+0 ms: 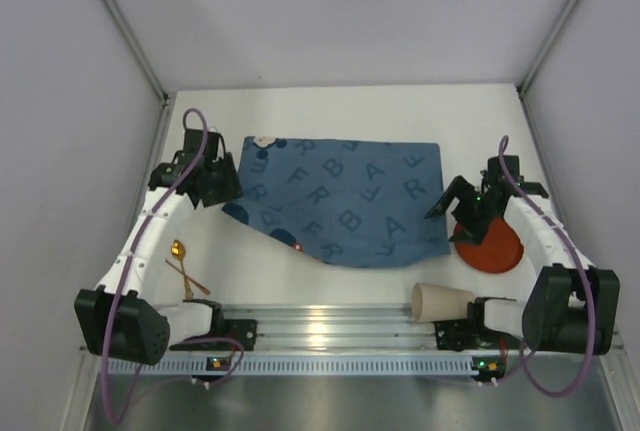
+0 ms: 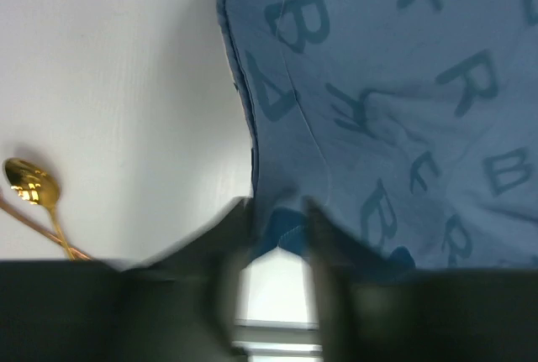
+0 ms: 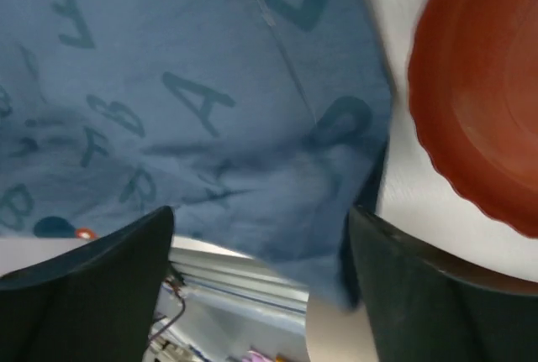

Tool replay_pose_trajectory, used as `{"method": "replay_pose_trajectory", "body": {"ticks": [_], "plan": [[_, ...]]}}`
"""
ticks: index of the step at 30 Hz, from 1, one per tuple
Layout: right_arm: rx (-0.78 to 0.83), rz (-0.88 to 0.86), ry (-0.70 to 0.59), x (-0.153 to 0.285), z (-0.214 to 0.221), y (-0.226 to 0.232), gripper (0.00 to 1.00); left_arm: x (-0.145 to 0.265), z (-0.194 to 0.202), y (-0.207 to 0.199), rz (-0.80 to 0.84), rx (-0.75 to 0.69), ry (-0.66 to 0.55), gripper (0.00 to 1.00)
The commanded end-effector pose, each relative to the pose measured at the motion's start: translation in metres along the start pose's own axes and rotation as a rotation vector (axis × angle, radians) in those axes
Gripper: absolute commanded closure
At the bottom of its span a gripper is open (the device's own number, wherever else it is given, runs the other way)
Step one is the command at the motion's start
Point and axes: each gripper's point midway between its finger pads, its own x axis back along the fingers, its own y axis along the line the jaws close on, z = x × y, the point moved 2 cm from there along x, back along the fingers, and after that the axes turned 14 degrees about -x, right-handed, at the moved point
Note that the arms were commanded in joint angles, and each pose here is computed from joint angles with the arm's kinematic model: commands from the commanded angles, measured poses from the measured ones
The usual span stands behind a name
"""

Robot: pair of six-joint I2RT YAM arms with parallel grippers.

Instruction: Set the dinner table for one person

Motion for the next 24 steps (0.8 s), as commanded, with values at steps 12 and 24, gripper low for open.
{"method": "replay_pose_trajectory", "body": {"ticks": [12,24], "plan": [[0.085,0.004,-0.077,0.020,-0.028,0.017,0.05,0.007,0.016,0.002,-0.005,0.064,0.012,0.02],[0.166,-0.083,-0.174,-0.010,-0.126,0.103,0.07,-0.098,-0.027,-0.016,0.015,0.038,0.069,0.02]]}}
